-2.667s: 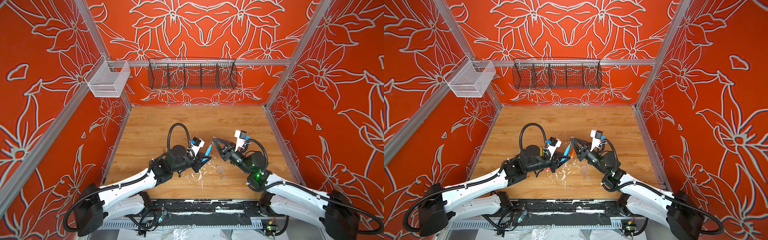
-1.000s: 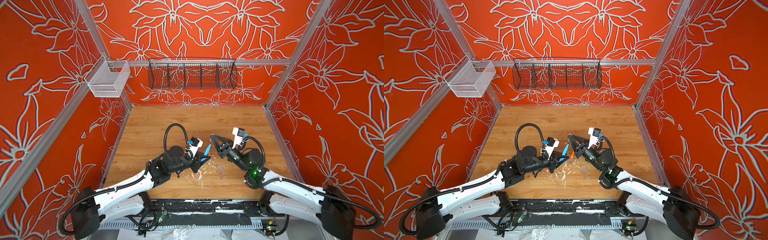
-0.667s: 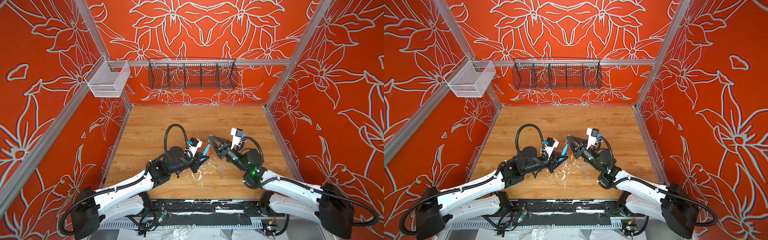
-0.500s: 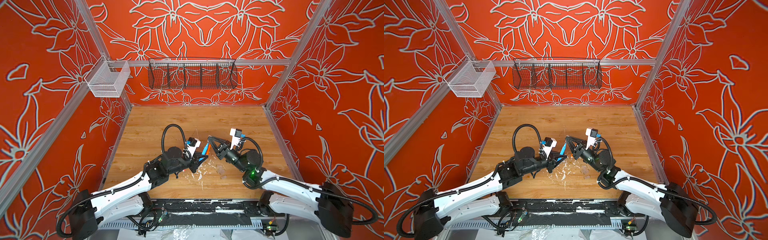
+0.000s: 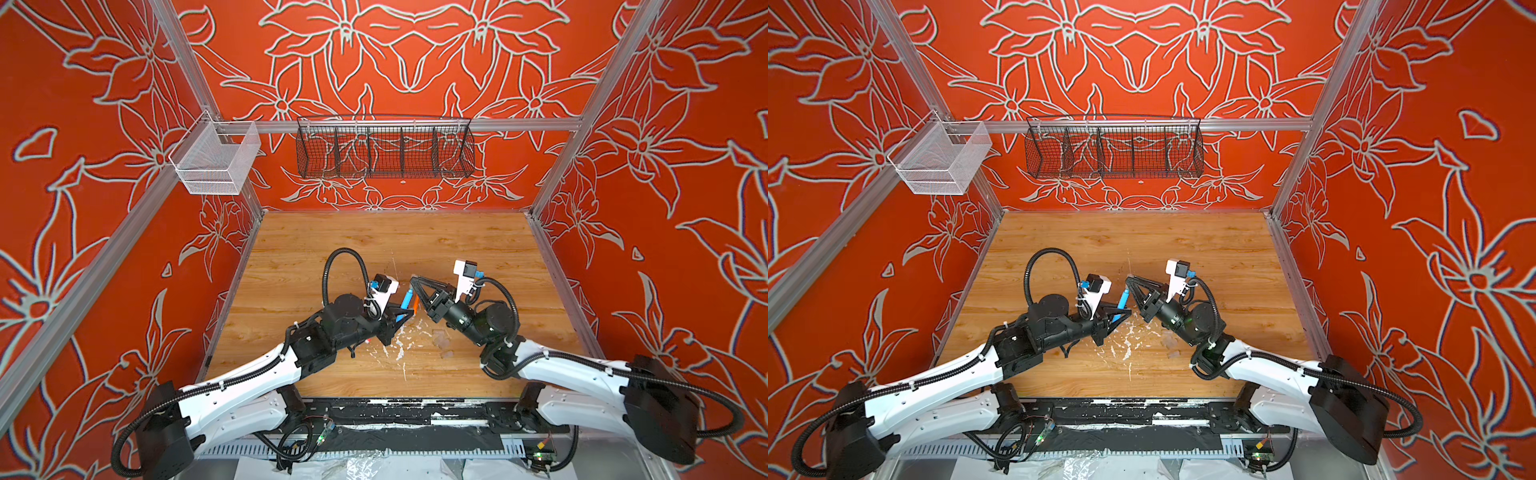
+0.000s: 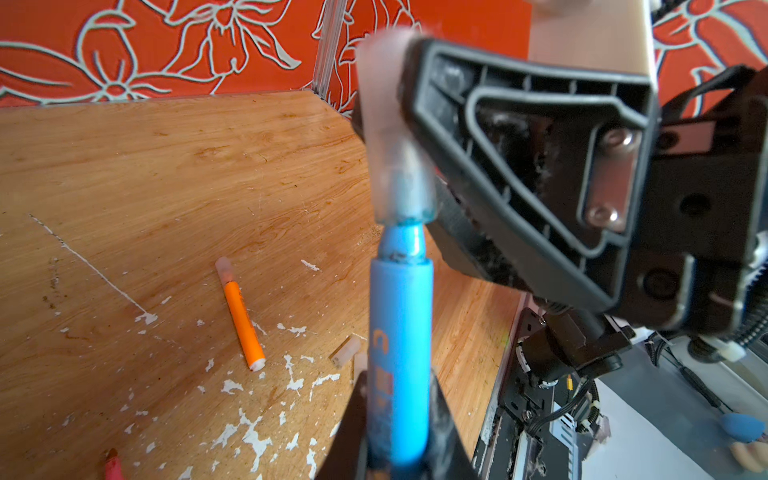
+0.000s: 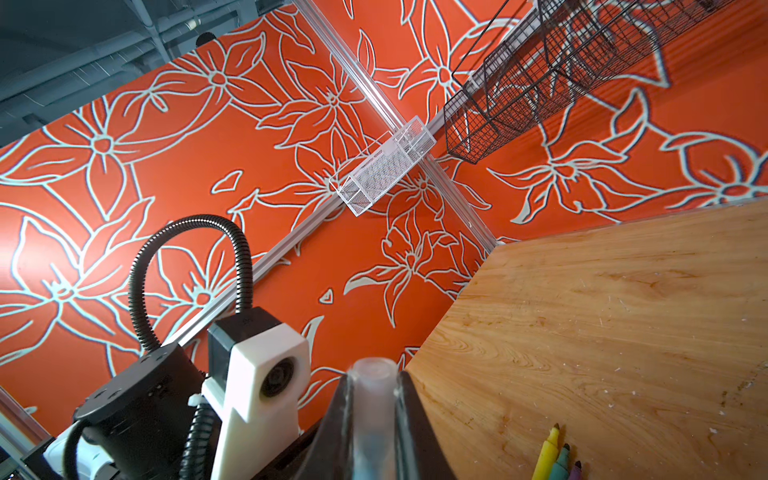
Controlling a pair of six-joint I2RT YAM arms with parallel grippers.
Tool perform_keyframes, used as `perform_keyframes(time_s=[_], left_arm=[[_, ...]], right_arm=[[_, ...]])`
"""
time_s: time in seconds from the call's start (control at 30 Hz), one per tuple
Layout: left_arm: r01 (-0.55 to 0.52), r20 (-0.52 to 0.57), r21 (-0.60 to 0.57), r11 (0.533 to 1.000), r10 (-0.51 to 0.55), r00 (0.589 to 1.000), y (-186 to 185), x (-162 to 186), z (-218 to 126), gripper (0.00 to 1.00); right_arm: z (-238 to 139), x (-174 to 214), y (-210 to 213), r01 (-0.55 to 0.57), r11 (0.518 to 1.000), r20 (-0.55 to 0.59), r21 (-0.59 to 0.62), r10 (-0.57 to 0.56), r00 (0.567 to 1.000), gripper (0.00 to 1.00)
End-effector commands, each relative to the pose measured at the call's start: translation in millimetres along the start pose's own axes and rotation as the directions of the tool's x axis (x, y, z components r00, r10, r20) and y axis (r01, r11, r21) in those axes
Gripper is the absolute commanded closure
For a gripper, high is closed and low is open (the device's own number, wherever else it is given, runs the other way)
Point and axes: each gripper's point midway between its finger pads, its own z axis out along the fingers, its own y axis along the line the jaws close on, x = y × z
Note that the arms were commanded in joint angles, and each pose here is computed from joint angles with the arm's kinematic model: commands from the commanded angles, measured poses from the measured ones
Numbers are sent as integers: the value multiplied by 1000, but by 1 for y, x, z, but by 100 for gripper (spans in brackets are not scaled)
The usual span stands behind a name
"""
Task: Insert the pens into the pen caps
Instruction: 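Lower the cap onto the blue marker tip with the right gripper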
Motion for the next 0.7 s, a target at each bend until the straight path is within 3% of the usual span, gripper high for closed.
perform_keyframes(time_s=[0.0, 0.23, 0.57, 0.6, 0.67], left_arm=[[21, 100, -3, 1000, -20, 995, -8, -40, -3, 100], [-5, 174, 16, 1000, 2, 985, -17, -64, -15, 100], [-44, 182, 33, 998, 38, 983, -20, -62, -17, 100], [-49, 181, 34, 998, 42, 983, -20, -61, -16, 100], [-63, 171, 38, 997, 55, 984, -20, -57, -15, 100]], right_arm=[[-4, 9, 2, -20, 1000, -16, -19, 20, 1000, 100], [-7, 22, 5, 2, 1000, -45, -9, -2, 999, 100], [-10, 42, 8, 64, 998, -103, 23, -62, 993, 100], [-12, 41, 9, 74, 997, -106, 23, -71, 992, 99], [-17, 38, 10, 90, 995, -109, 30, -87, 990, 89]])
